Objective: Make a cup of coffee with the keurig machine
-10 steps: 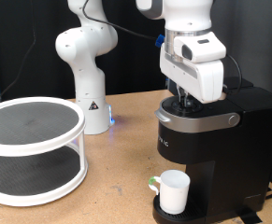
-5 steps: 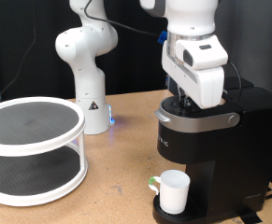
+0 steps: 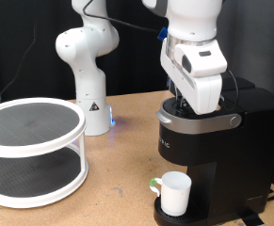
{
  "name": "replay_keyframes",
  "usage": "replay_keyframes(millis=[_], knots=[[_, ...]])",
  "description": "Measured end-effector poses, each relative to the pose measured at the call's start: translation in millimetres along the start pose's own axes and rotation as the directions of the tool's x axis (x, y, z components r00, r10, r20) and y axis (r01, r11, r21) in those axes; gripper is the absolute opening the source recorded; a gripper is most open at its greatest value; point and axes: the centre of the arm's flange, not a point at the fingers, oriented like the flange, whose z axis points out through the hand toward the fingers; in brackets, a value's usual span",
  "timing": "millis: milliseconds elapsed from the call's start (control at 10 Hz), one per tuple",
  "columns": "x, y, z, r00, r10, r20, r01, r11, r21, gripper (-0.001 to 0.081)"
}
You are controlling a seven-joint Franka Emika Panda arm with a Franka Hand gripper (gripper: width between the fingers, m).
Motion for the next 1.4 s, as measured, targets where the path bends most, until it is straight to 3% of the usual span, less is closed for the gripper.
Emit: replay_keyframes(millis=[1200,1400], knots=[[-0.3,1.0,0.1,1.0,0.002,-0.005,-0.002,1.0,0.003,0.0001],[0.7,2.0,-0.3,0.999,-0.02,-0.033,0.02,1.0,-0.007,0.0001]])
